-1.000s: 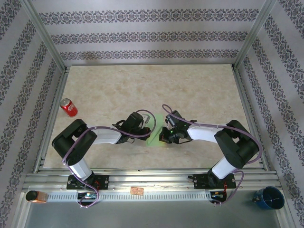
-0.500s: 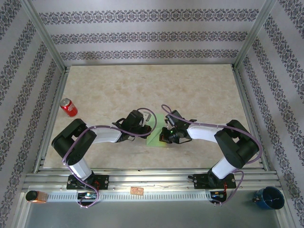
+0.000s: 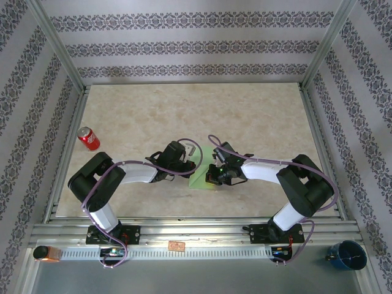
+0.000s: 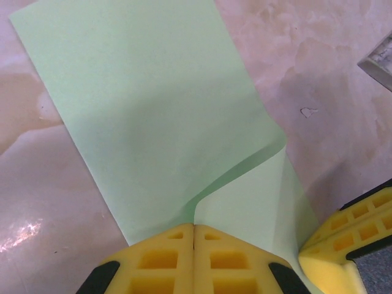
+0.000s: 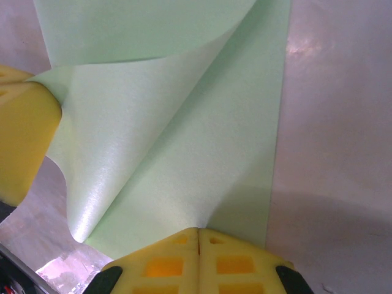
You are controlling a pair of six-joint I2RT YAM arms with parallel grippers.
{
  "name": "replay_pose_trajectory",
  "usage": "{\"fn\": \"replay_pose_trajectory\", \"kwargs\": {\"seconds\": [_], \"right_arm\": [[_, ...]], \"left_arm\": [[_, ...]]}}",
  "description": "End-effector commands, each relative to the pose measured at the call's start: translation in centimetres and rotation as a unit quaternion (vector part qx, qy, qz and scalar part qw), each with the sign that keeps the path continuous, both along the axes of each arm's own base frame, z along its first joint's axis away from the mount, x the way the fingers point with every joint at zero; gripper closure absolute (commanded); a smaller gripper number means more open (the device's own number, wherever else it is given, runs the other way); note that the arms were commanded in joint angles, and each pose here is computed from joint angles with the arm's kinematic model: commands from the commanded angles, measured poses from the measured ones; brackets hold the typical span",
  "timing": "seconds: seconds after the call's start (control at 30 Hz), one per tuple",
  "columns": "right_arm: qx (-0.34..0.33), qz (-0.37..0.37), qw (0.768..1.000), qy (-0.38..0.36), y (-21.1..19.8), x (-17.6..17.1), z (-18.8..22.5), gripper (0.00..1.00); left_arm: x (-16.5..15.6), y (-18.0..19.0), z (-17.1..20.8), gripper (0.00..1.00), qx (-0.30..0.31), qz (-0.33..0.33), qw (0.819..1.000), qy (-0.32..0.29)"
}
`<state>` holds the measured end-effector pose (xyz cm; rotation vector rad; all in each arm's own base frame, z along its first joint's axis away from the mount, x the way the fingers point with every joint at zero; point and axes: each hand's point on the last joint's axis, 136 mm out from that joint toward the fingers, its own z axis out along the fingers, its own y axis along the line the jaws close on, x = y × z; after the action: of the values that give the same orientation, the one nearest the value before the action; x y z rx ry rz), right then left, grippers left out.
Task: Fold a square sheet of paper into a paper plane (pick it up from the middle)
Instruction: Fold the triangle a second time at the center of the table.
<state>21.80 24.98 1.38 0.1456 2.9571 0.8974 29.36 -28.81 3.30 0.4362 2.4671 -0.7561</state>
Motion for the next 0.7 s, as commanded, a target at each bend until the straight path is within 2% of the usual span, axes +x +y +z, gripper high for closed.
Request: {"fn": "replay_pose_trajectory", "kwargs": {"seconds": [0.0,0.67], "right_arm": [[-0.038,0.002,0.999,0.027,-1.3,-1.2,-1.5,0.96],[-0.038,0.002,0.999,0.028,-1.3,-1.2,-1.6,0.95]], "left_arm": [[0.8,0.1,-0.1,1.00,0.006,0.000,1.000,-0.005],[0.4,0.0,-1.5,1.00,0.008,0.001,1.000,0.017]]}}
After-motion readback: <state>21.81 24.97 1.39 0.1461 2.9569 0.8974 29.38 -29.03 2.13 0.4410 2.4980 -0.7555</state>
